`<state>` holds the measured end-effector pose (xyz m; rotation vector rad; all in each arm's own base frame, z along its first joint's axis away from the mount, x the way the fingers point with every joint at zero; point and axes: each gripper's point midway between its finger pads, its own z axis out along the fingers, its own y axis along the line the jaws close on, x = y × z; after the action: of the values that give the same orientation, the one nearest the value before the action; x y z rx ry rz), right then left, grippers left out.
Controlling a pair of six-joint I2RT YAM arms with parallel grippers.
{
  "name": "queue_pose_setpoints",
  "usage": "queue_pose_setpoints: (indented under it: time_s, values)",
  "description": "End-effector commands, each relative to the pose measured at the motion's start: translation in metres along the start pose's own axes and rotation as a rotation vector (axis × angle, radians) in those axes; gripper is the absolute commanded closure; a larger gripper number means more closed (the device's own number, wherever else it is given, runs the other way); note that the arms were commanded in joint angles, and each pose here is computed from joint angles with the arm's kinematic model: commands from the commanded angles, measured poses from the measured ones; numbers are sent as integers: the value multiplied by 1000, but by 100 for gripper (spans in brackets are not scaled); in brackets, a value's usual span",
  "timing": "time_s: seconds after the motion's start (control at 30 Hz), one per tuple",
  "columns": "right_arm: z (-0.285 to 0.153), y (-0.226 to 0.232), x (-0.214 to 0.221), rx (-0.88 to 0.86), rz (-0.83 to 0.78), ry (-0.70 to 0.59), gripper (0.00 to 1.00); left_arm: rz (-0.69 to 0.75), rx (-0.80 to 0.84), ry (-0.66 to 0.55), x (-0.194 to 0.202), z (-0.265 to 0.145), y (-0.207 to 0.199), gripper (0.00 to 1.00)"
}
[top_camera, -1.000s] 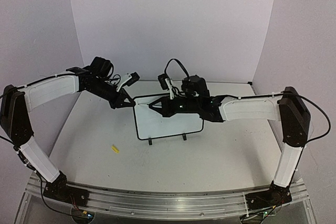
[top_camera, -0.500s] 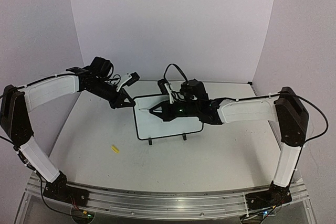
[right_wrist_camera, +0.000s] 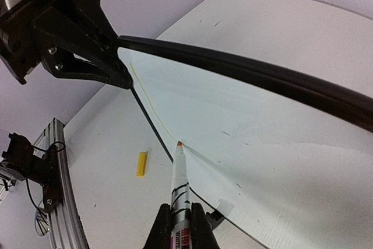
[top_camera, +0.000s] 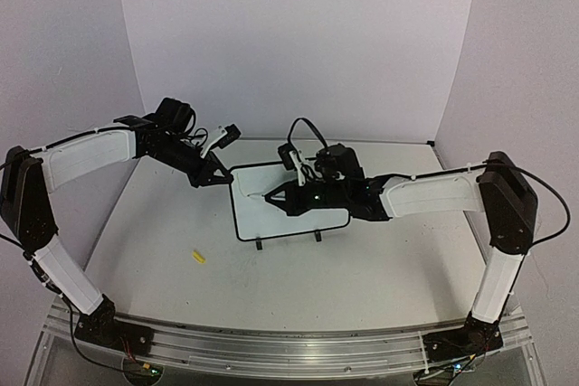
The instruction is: Write a sentence on the whiteboard
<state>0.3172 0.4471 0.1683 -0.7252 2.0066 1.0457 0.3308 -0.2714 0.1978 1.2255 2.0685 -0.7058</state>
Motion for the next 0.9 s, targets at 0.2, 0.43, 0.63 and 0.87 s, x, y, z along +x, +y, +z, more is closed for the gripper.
queue_pose_setpoints:
  time_s: [0.2, 0.43, 0.63, 0.87]
  values:
    - [-20, 15, -39, -39, -45, -109, 100, 25, -109, 30, 2, -13, 17, 100]
    - [-34, 28, -46, -81, -50, -124, 100, 27, -111, 31, 2, -13, 18, 100]
    - [-30, 17, -51, -55, -38, -132, 100, 25, -112, 35, 3, -12, 18, 100]
    - [-23, 17, -49, -70, -40, -119, 100, 23, -111, 36, 4, -11, 19, 100]
